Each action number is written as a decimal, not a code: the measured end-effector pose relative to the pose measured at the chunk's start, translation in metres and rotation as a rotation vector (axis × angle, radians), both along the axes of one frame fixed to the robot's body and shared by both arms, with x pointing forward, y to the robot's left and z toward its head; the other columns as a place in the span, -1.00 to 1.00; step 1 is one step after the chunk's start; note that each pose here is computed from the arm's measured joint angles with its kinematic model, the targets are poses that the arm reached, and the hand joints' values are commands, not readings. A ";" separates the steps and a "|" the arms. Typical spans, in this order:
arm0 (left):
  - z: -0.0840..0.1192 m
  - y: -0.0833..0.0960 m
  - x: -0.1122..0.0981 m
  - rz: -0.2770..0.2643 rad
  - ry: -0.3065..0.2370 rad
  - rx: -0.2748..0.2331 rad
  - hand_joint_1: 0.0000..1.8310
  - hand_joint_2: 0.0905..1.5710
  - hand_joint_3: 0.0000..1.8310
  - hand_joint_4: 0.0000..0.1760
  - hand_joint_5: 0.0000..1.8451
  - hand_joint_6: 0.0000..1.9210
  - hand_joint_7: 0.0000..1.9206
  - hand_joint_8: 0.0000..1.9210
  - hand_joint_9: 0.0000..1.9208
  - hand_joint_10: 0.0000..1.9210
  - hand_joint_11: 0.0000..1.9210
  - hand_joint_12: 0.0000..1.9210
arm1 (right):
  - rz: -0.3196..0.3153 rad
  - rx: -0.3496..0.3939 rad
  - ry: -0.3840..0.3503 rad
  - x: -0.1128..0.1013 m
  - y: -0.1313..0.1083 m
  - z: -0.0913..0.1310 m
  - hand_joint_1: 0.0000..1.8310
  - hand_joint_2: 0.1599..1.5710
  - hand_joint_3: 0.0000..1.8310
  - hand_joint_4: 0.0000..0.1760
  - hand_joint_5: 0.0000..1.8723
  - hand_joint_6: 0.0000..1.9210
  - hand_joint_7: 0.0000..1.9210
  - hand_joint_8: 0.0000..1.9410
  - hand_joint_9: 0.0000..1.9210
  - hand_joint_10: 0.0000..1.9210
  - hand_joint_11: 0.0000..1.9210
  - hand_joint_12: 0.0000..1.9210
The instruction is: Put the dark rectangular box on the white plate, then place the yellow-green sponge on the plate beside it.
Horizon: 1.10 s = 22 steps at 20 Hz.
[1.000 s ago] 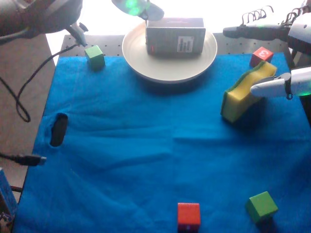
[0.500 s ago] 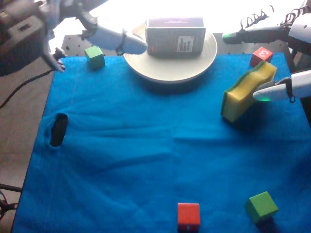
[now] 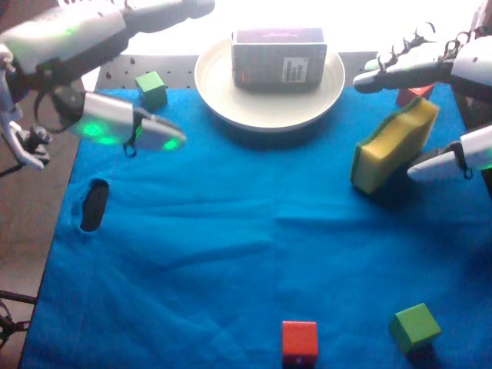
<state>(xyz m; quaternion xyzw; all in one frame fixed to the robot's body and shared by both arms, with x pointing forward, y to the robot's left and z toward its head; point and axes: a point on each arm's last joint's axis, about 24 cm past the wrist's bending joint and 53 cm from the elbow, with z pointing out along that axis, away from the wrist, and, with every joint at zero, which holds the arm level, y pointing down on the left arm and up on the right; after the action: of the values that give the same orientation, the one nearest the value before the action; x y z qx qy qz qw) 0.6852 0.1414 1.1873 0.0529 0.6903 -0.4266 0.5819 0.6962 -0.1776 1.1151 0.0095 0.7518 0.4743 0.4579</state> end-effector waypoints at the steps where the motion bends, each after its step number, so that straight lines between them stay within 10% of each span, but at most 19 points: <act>1: 0.000 0.002 -0.001 0.002 0.000 -0.005 0.04 0.06 -1.00 0.40 -0.85 -1.00 -0.96 -0.99 -1.00 -1.00 -1.00 -1.00 | -0.005 -0.015 0.006 0.001 -0.002 -0.003 0.08 0.00 -1.00 -1.00 -0.60 -1.00 -0.70 -1.00 -0.78 -1.00 -1.00 -0.50; 3: 0.004 0.004 -0.001 0.009 -0.005 -0.024 0.00 0.06 -1.00 -0.01 -0.83 -0.99 -0.93 -0.98 -0.98 -0.99 -1.00 -1.00 | -0.016 -0.033 0.012 0.004 -0.005 -0.007 0.11 0.05 -0.99 -1.00 -0.56 -0.99 -0.67 -1.00 -0.74 -0.99 -1.00 -0.41; 7: 0.001 -0.002 -0.006 -0.008 0.001 -0.026 -0.06 0.06 -1.00 0.24 -0.82 -0.99 -0.93 -0.99 -1.00 -1.00 -0.99 -0.99 | -0.021 -0.052 0.029 0.008 0.000 -0.021 0.35 0.13 -1.00 -1.00 -0.05 -0.94 -0.10 -0.91 -0.13 -0.82 -0.65 0.38; 8: 0.002 -0.002 -0.007 -0.010 -0.002 -0.027 -0.08 0.05 -1.00 0.38 -0.82 -0.99 -0.93 -1.00 -1.00 -1.00 -1.00 -1.00 | -0.020 -0.052 0.033 0.008 0.002 -0.023 0.35 0.28 -1.00 -1.00 0.13 -0.41 -0.02 -0.08 -0.13 -0.38 -0.50 0.54; 10: 0.001 0.000 -0.007 -0.004 0.001 -0.038 -0.06 0.05 -1.00 0.22 -0.80 -0.99 -0.92 -0.99 -1.00 -1.00 -1.00 -1.00 | -0.014 -0.055 0.036 0.008 0.006 -0.027 0.33 0.40 -1.00 -1.00 -0.01 0.01 -0.05 0.28 -0.18 0.33 -0.31 0.77; 22: -0.007 0.002 -0.012 -0.004 0.020 -0.047 -0.08 0.05 -1.00 -0.04 -0.78 -1.00 -0.88 -0.99 -0.98 -1.00 -1.00 -1.00 | -0.021 0.104 -0.072 0.048 0.052 0.033 0.35 0.32 -1.00 -1.00 0.01 0.10 0.17 -0.19 0.02 0.12 -0.12 0.53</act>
<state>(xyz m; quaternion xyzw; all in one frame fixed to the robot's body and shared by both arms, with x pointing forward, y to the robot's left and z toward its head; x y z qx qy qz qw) 0.6735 0.1432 1.1798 0.0365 0.6858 -0.4444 0.5753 0.7445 -0.1257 1.1486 0.0242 0.7091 0.5077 0.4887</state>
